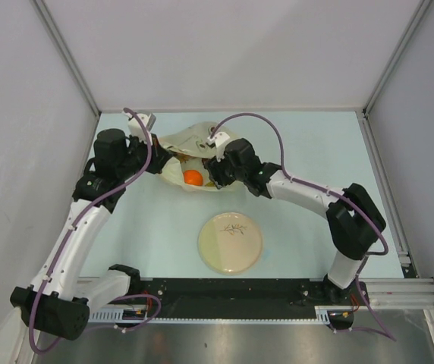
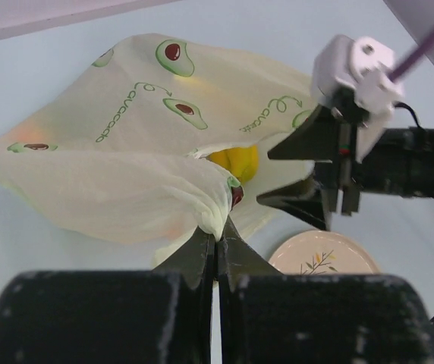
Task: Take the fake fruits out of the plastic bag
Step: Take out the fake fruit from the plastic bag.
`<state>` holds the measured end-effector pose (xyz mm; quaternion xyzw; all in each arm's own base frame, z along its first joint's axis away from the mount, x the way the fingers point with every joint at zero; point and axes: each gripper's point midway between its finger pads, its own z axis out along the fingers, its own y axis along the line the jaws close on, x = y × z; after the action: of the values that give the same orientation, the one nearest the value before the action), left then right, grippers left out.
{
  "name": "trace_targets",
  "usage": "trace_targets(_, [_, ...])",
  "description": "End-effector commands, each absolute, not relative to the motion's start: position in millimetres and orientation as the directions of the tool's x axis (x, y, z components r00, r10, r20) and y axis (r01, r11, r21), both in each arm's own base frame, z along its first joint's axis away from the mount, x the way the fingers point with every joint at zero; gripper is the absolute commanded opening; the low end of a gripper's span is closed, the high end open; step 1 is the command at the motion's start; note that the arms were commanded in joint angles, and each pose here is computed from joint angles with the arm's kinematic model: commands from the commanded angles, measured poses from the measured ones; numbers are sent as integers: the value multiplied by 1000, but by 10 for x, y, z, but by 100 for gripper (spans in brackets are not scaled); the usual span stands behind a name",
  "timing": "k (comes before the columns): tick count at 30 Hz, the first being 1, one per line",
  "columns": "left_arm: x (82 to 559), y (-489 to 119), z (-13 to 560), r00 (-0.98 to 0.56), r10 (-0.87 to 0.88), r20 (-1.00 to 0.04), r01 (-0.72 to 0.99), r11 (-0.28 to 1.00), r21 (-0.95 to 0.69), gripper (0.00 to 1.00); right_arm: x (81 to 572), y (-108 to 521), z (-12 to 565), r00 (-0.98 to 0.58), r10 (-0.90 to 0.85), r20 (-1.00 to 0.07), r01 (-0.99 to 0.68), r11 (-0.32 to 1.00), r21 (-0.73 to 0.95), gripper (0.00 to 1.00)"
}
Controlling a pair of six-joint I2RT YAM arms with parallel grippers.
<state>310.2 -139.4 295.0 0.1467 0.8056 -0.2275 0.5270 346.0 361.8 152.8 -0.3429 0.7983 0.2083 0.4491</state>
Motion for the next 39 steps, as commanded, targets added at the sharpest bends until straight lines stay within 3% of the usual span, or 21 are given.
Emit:
trace_targets(1, [3046,-1470,3301,-324,-44,-945,523,824,-218,0,4032,3364,1649,-439,-175,-881,-516,852,88,66])
trace_targets(8, [3041,-1493,3277,-329,-41,-943,535,815,-222,0,4421,3316,1437,-494,-105,-863,-460,874,157,74])
trace_targets(17, [3098,-1528,3239,-343,-41,-939,539,810,-232,1,4642,3582,1026,-542,-131,-830,-449,880,154,72])
trace_targets(20, [3114,-1525,3262,-336,-39,-941,539,811,-226,0,4682,3546,936,-545,-150,-825,-435,892,126,66])
trace_targets(26, [3133,-1525,3266,-333,-40,-942,538,813,-224,0,4665,3470,885,-528,-203,-825,-446,893,65,45])
trace_targets(30, [3149,-1505,3274,-325,-35,-945,532,819,-214,0,4620,3474,887,-507,-243,-827,-486,873,42,17])
trace_targets(33, [3171,-1469,3275,-320,-35,-947,521,828,-206,0,4581,3556,1164,-470,-229,-852,-532,844,67,5])
trace_targets(39, [3215,-1437,3257,-319,-41,-947,502,840,-206,0,4211,3789,1833,-332,-269,-904,-697,716,42,0])
